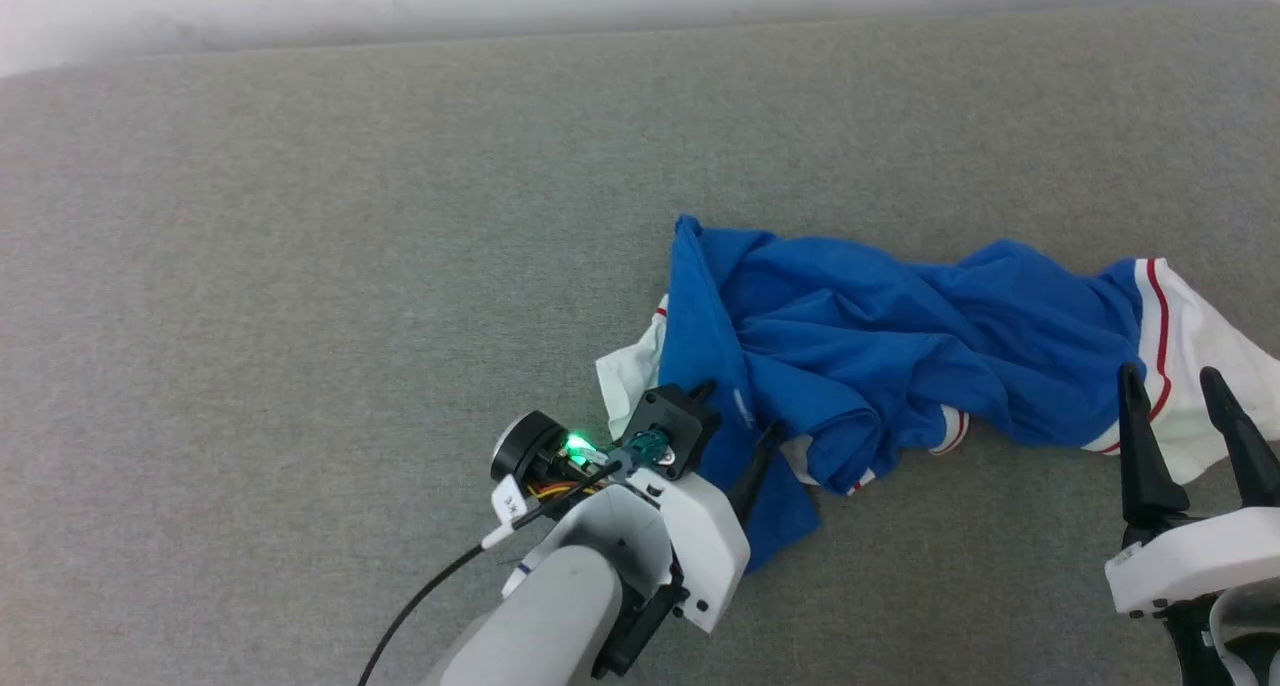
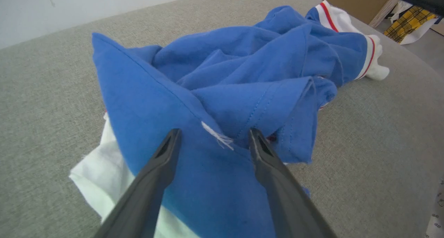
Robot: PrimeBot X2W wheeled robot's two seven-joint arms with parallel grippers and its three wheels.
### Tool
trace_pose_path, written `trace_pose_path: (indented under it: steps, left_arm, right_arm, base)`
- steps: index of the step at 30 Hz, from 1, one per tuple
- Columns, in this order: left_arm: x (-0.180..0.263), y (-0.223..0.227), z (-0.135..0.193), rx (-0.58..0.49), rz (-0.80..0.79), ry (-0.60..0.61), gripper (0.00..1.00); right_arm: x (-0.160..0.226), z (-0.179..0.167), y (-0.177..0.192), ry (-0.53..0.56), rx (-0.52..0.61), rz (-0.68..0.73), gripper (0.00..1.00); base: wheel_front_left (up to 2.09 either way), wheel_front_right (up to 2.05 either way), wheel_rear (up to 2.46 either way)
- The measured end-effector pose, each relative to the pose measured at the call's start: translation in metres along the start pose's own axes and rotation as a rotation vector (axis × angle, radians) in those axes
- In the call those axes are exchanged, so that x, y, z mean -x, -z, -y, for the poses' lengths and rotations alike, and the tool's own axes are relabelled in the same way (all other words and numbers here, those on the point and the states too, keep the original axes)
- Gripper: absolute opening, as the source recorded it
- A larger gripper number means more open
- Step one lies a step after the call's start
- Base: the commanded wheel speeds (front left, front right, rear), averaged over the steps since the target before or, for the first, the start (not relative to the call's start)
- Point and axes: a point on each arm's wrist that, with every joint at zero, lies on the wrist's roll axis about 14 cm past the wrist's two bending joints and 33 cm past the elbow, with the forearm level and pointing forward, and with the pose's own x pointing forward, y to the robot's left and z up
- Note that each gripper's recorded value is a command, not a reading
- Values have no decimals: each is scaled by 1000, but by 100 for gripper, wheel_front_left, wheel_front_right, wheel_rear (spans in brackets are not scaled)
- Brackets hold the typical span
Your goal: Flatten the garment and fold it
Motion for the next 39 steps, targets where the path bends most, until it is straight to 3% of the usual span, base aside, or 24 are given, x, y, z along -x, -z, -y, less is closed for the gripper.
trace_pose_path:
  steps: [7,8,9,10,18,24,33,39]
  left_arm:
    - [-15,15,2,4,-44,-2,100]
    - [-16,16,2,6,-44,2,70]
    - [-18,14,3,7,-36,1,20]
    - [-18,12,3,8,-28,3,0]
    - [-17,-16,-4,17,60,-17,0]
    - [-8,-70,-25,13,203,-62,0]
    - [-5,-175,-106,-82,366,-148,0]
    - [-29,-199,-162,-121,324,-202,0]
  right_arm:
    - [-2,6,9,19,-1,-26,100]
    - [-3,6,10,20,-1,-27,100]
    - [-4,7,10,21,-1,-26,100]
    - [-4,7,10,21,-2,-26,100]
    - [-4,5,8,16,-8,-16,100]
    - [-4,1,2,3,-11,3,100]
    - [-15,0,10,4,-14,-16,100]
    - [-26,3,23,14,-16,-44,100]
  base:
    - [0,0,0]
    - [0,0,0]
    - [0,0,0]
    - [0,0,0]
    - [0,0,0]
    - [0,0,0]
    - [0,0,0]
    - [0,0,0]
